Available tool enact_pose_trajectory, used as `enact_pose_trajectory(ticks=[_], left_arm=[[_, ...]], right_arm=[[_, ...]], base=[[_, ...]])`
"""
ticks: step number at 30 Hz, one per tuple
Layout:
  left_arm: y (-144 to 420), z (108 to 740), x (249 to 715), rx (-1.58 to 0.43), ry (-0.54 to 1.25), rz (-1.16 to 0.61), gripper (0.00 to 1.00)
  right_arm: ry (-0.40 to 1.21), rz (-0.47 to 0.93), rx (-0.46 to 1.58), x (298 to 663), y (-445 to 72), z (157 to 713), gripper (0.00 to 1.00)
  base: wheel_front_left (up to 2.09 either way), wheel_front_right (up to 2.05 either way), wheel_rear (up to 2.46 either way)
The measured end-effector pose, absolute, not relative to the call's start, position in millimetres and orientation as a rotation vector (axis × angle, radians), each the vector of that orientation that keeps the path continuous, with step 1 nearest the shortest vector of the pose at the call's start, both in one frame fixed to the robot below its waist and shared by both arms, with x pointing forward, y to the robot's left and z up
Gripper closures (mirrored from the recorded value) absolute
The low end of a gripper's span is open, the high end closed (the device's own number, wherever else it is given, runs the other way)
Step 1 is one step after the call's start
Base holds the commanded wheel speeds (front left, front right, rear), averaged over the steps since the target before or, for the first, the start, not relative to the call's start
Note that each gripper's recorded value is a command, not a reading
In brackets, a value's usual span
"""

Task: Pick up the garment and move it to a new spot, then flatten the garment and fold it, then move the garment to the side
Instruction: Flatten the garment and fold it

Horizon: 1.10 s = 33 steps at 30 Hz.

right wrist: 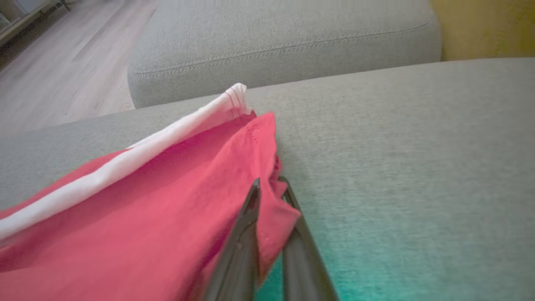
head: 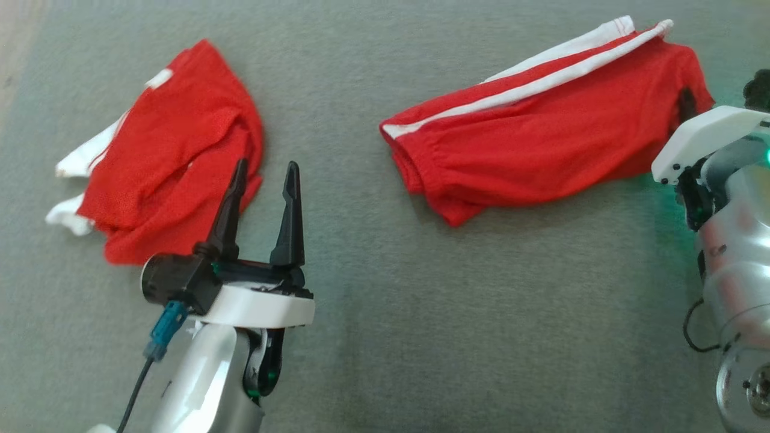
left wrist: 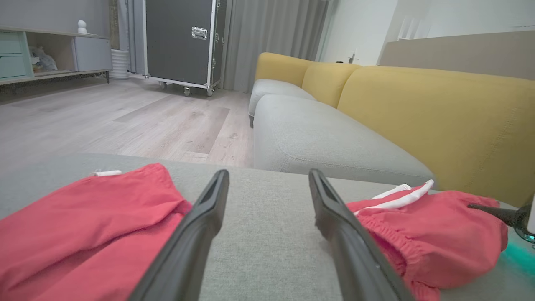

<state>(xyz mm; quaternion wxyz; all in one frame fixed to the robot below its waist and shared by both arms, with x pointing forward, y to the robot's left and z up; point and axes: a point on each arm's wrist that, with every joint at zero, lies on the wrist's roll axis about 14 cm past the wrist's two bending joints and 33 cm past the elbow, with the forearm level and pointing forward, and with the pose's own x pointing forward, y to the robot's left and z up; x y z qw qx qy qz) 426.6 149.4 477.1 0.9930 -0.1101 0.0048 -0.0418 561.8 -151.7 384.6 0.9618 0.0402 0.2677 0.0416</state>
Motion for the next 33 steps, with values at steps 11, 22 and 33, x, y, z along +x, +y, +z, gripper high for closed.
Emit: enact_pose_trajectory(ticks=[11, 22, 33], left_arm=[[117.7, 491.2, 432.8, -0.241, -0.029, -0.173, 0.0], [118.9, 495.4, 431.2, -0.224, -0.042, -0.178, 0.0], [128.9, 501.8, 413.5, -0.221, -0.054, -0.152, 0.0]], right_arm=[[0.44, -0.136, 0.028, 536.8, -274.4, 426.7, 1.0], [0.409, -0.196, 0.067, 523.2, -293.6, 426.9, 1.0], [0.246, -0.024, 0.123, 534.5, -210.8, 467.2, 1.0]], base=[[0.0, 0.0, 0.0], [0.0, 0.0, 0.0], [0.0, 0.0, 0.0]])
